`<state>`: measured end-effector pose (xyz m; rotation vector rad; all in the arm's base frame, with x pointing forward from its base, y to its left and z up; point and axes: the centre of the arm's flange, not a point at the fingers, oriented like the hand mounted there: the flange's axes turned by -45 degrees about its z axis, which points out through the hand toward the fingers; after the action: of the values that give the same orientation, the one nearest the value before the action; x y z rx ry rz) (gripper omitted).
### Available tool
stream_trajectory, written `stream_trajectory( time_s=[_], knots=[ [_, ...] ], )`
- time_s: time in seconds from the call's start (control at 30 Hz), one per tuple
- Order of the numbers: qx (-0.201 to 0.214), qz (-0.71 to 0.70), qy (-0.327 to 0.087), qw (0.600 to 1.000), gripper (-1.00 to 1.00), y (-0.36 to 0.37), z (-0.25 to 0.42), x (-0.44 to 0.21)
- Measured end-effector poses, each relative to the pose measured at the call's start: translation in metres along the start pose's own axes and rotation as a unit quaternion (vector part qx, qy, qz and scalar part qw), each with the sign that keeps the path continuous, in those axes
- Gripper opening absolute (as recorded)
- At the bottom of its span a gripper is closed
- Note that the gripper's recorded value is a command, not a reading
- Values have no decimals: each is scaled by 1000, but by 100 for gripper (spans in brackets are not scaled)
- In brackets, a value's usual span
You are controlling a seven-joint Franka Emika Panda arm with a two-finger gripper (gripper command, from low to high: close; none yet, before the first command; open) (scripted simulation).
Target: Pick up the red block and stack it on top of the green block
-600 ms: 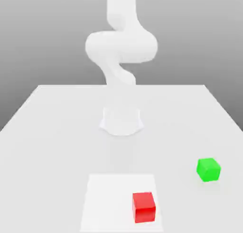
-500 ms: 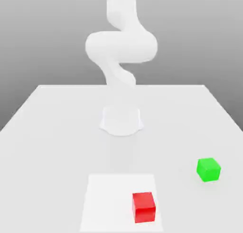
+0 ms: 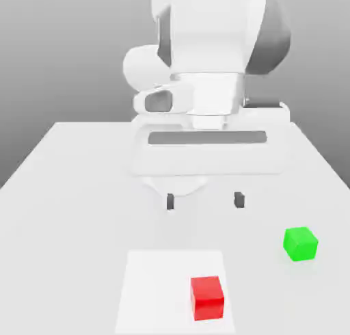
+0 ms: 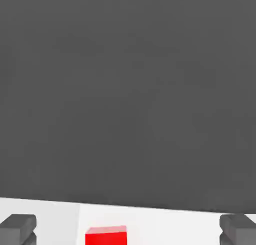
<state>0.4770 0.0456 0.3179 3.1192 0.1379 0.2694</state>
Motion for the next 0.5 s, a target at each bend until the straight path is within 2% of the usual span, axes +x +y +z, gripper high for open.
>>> stream_trajectory(
  time_s=[0.17,0.33,0.37,0.5],
  knots=[
    [7,-12,-73,997,0,-12,89,-37],
    [9,-13,-85,996,0,-14,153,-52],
    [9,-13,-85,996,-100,-15,162,-55],
    [9,-13,-85,996,-100,-15,162,-55]
  ],
)
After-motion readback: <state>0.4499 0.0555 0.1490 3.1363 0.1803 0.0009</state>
